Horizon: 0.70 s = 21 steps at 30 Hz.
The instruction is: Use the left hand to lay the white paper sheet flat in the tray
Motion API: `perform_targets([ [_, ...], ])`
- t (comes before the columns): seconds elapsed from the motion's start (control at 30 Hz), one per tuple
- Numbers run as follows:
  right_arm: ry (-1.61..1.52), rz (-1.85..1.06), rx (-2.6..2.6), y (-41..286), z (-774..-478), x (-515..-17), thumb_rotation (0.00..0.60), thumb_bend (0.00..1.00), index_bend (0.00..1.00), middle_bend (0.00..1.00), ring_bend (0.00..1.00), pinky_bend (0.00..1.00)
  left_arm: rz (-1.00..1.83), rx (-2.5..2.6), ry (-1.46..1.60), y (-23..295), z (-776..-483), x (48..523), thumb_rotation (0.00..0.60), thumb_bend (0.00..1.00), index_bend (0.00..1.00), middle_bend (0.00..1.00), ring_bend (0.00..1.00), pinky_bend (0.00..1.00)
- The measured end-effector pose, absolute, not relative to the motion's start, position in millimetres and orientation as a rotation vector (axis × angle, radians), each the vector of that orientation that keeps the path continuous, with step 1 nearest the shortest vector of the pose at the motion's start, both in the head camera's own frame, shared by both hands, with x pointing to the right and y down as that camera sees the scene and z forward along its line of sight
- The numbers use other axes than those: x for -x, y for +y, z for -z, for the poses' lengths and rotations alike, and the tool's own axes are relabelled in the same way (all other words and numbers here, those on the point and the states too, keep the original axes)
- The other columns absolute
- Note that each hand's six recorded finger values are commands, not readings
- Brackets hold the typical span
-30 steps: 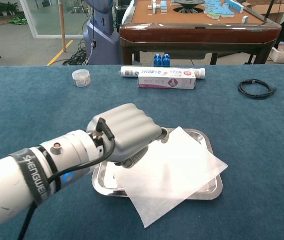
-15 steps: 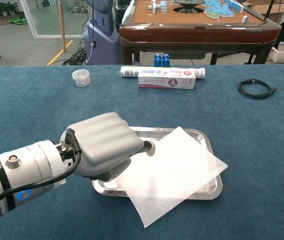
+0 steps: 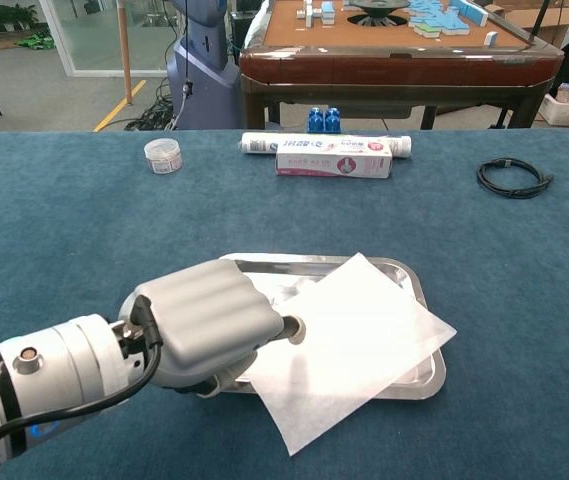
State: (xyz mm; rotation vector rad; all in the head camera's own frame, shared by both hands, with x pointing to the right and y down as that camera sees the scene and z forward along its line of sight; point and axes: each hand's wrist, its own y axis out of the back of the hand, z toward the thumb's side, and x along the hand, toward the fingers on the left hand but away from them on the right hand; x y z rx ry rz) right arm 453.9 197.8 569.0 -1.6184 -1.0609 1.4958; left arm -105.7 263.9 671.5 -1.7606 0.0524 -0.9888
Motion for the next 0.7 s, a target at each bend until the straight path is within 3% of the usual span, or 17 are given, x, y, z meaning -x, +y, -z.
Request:
perform_targets([
  [0.7, -1.036, -1.510, 1.613, 198.6, -571.3, -453.1, 0.600, 0.45, 0.41, 0.33, 0.19, 0.29, 1.038, 1.798, 0.046, 264.8, -679.9, 115.6, 0.600, 0.69, 0.24, 1.00, 1.00, 1.00],
])
